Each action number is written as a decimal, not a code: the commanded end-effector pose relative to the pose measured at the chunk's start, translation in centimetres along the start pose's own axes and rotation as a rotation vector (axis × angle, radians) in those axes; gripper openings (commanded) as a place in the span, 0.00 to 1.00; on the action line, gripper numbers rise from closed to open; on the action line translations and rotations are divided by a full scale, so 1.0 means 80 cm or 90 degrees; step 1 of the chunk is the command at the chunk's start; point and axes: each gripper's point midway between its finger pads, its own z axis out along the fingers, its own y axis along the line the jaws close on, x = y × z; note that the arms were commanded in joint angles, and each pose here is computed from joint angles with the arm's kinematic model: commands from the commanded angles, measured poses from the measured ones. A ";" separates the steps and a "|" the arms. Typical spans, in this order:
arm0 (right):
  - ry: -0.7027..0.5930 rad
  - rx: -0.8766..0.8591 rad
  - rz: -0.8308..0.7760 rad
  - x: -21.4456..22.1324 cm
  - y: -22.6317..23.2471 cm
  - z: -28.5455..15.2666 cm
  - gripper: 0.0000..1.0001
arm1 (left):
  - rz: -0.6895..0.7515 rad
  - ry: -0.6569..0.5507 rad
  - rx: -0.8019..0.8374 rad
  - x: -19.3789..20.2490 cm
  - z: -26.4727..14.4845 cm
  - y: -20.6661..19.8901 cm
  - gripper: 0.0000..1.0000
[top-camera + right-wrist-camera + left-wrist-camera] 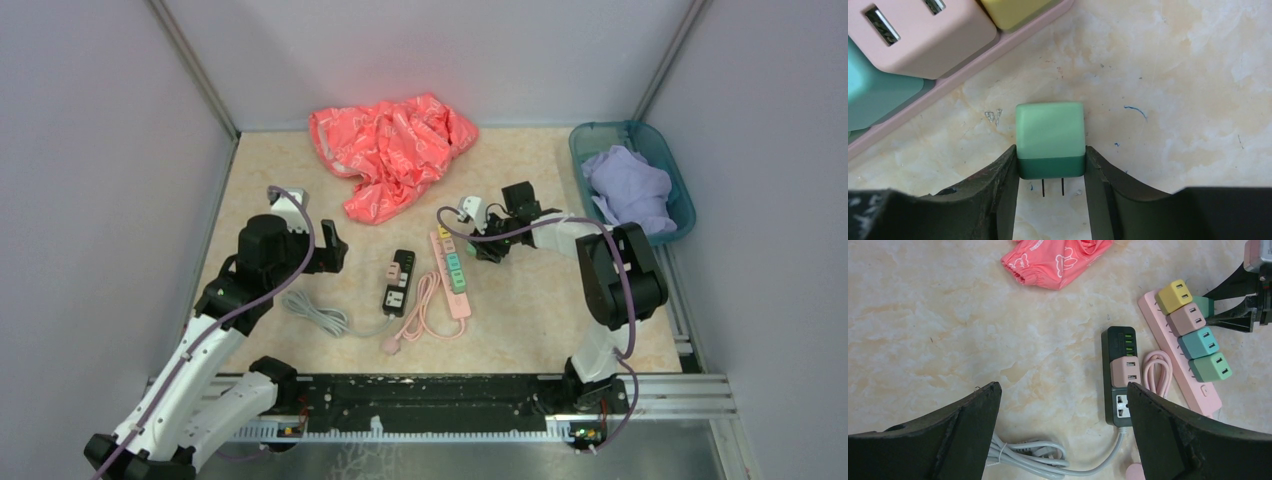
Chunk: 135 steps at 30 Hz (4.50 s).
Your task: Insert the plug
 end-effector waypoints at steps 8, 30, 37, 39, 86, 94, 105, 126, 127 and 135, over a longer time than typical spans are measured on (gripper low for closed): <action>-0.132 0.104 -0.065 -0.088 -0.026 -0.068 0.25 | -0.024 -0.017 0.092 -0.008 -0.008 -0.031 1.00; -0.379 0.079 -0.165 -0.230 0.120 -0.122 0.22 | -0.164 0.081 0.331 0.031 -0.004 -0.119 1.00; -0.431 0.040 -0.186 -0.254 0.178 -0.102 0.21 | -0.185 0.114 0.379 0.037 0.004 -0.137 1.00; -0.445 0.031 -0.186 -0.261 0.187 -0.098 0.21 | -0.196 0.125 0.397 0.039 0.005 -0.143 1.00; -0.540 -0.036 0.027 -0.290 0.226 -0.076 0.55 | -0.217 0.192 0.359 0.074 0.021 -0.136 0.00; -0.500 -0.039 0.268 -0.274 0.216 -0.056 0.55 | -0.171 0.206 0.271 0.079 0.030 -0.112 0.00; -0.419 0.015 0.584 -0.226 0.199 -0.009 0.44 | -0.120 0.243 0.174 0.098 0.039 -0.093 0.00; -0.255 0.093 0.744 -0.196 0.196 0.049 0.28 | -0.063 0.297 0.097 0.128 0.052 -0.116 0.00; -0.250 0.097 0.748 -0.197 0.197 0.050 0.28 | -0.062 0.299 0.094 0.130 0.052 -0.116 0.00; -0.223 0.128 0.784 -0.185 0.206 0.060 0.25 | -0.048 0.307 0.083 0.140 0.055 -0.118 0.00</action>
